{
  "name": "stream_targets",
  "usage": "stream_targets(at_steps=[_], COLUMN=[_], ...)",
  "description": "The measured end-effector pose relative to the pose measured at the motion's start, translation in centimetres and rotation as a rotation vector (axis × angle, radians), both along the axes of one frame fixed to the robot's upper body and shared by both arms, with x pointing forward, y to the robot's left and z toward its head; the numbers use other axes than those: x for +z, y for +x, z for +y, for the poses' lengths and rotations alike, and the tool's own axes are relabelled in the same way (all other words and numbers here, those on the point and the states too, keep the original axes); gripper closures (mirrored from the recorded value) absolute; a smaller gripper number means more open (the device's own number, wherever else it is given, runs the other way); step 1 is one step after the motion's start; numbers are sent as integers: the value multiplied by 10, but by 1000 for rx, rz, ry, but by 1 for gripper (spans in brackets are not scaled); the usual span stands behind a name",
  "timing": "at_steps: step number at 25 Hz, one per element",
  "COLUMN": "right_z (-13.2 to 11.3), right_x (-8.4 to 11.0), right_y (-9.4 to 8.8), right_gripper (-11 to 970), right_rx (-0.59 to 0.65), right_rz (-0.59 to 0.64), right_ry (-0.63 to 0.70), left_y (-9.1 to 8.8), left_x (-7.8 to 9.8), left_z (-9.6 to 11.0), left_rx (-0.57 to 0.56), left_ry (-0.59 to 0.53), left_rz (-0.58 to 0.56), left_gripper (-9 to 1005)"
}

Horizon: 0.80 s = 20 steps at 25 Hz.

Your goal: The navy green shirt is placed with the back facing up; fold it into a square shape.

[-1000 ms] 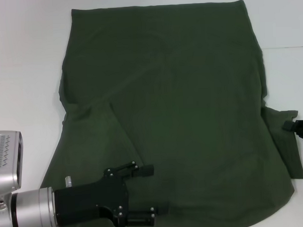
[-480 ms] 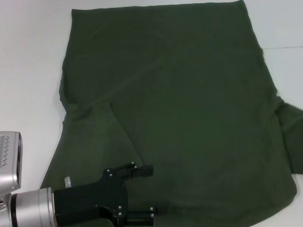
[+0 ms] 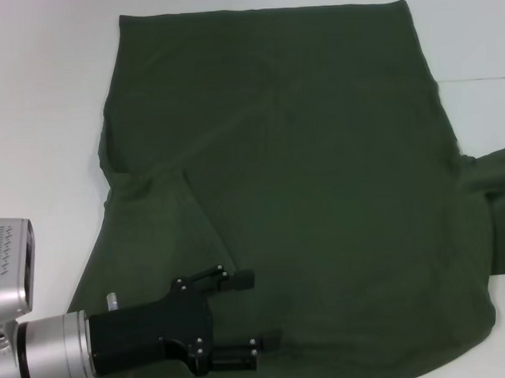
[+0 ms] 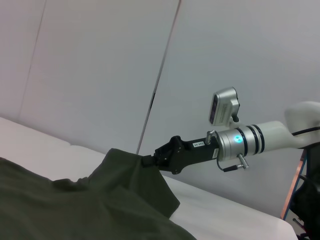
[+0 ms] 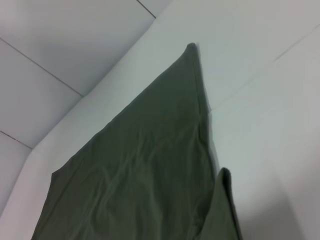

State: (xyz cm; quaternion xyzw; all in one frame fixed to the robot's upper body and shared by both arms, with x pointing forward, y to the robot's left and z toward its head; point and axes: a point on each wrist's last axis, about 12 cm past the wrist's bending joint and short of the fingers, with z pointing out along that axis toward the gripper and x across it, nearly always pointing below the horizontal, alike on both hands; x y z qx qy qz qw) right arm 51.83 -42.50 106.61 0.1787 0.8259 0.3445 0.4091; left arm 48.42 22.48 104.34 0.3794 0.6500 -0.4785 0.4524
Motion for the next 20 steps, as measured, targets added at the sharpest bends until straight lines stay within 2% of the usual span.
stream_targets(at_steps=[9, 20], right_z=[-5, 5], right_x=[19, 33], right_y=[15, 41], right_gripper=[933, 928], right_rx=[35, 115], right_rz=[-37, -41], right_ry=[-75, -186], left_y=[0, -2], left_x=[0, -1], left_z=[-2, -2], left_rx=[7, 8], left_ry=[-16, -27], left_rz=[4, 15], left_gripper=[62, 62])
